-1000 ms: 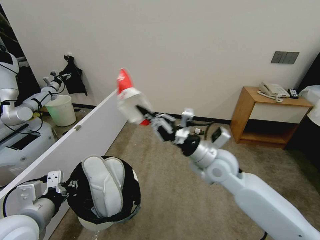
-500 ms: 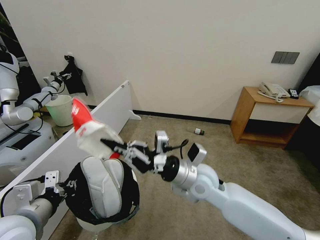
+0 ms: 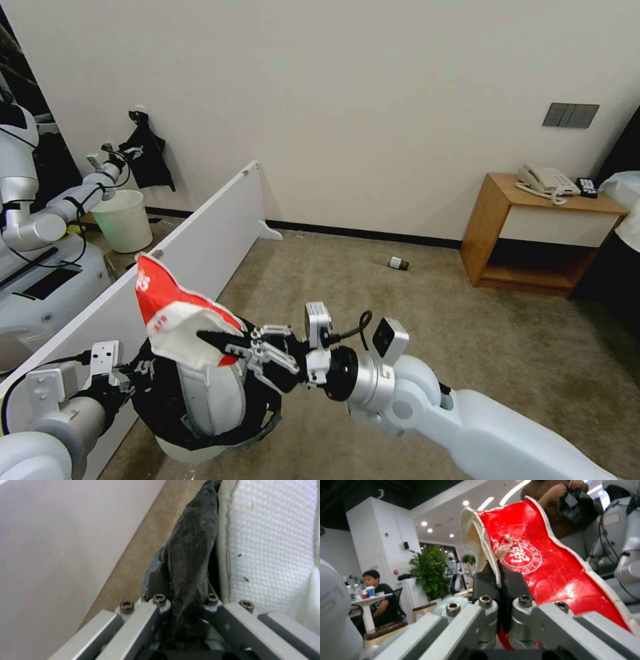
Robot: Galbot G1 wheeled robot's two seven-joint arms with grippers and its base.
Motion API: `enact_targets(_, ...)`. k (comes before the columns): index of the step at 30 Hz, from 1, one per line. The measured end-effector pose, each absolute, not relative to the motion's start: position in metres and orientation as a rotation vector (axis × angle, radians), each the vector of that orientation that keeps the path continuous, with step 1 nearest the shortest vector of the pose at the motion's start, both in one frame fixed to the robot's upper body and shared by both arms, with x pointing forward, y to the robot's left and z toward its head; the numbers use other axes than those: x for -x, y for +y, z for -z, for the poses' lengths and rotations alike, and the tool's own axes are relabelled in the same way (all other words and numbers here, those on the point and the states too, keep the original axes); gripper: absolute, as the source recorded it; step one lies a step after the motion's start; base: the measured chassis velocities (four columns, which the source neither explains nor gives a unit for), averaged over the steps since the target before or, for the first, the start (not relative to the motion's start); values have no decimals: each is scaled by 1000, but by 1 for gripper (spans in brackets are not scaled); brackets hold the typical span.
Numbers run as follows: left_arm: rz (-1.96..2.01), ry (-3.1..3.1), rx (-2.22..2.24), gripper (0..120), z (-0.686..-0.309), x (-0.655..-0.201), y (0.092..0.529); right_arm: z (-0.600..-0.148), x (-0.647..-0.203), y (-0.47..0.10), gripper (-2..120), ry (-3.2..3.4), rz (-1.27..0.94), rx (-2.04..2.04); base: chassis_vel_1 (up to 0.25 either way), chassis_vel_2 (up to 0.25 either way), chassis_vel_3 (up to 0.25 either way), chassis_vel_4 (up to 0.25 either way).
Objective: Pick up the trash bin, then pick up the garbage from the floor and place it into the trash bin.
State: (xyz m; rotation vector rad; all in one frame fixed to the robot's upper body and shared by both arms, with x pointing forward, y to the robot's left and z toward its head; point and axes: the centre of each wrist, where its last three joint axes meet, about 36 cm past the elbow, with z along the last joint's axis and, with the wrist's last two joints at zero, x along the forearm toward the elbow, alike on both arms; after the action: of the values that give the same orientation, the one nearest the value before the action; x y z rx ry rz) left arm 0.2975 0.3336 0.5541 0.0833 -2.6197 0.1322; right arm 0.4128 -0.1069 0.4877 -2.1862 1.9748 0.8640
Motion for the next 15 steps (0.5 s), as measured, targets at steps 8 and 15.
enact_targets(8,-130,-2619,-77,4,-555,-296,333,-468,-411,-115,0,2029,-849,2192,0,0,0,0)
enact_targets(15,-126,-2620,-75,4,-557,-296,333,-460,-415,-121,0,2077,-804,2175,0,0,0,0)
